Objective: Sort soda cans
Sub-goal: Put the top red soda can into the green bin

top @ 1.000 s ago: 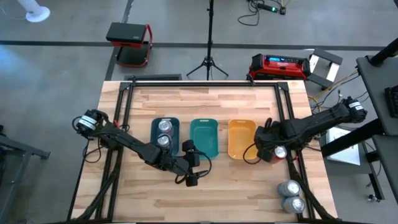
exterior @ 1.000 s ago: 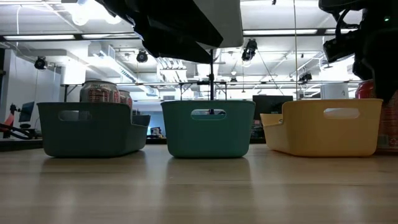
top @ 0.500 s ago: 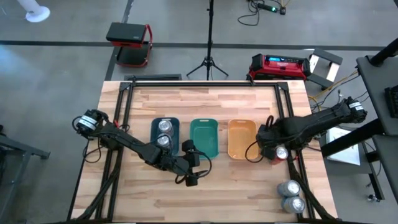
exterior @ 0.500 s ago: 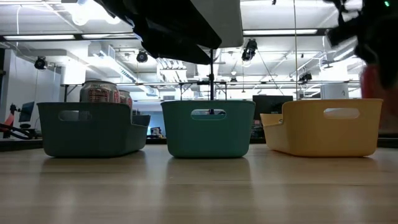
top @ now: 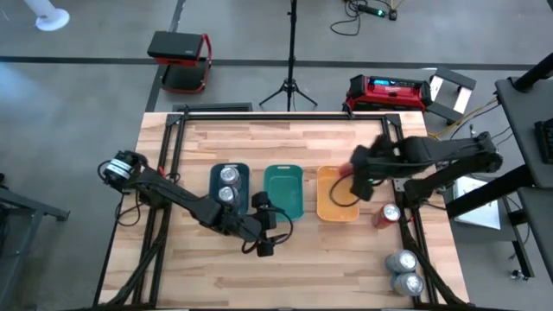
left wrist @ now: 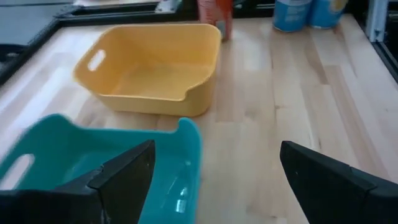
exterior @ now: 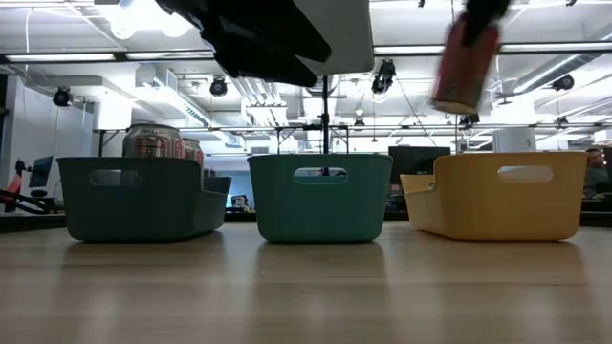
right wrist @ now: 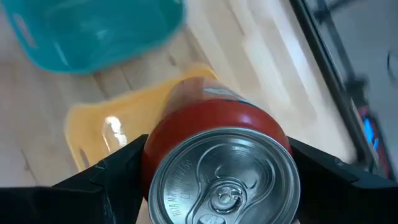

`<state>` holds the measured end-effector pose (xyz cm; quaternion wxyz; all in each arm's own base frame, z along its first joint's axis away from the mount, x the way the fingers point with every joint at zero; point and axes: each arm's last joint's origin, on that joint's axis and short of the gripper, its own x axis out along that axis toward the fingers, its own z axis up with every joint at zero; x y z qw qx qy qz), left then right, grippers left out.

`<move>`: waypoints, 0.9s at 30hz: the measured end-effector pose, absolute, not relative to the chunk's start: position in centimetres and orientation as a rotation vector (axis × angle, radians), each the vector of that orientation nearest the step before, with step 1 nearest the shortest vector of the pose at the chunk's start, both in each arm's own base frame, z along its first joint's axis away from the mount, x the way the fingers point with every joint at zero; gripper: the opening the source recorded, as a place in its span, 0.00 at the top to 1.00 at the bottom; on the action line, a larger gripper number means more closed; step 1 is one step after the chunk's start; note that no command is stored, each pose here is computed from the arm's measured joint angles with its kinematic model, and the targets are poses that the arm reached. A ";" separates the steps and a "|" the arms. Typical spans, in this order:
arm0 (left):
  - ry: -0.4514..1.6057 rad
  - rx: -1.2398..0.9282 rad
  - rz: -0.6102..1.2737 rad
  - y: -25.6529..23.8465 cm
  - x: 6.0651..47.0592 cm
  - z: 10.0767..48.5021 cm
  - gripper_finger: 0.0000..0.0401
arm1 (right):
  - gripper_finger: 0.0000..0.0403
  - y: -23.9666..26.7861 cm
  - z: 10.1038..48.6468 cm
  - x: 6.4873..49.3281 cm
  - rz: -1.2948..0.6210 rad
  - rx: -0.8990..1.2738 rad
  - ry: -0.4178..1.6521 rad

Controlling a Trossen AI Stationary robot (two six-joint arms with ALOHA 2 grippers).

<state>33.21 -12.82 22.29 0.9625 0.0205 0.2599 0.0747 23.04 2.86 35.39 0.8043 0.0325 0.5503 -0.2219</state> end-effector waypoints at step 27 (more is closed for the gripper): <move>0.589 0.102 0.176 -13.7 26.6 25.3 0.26 | 0.25 -2.7 25.1 43.2 -0.022 -0.186 1.399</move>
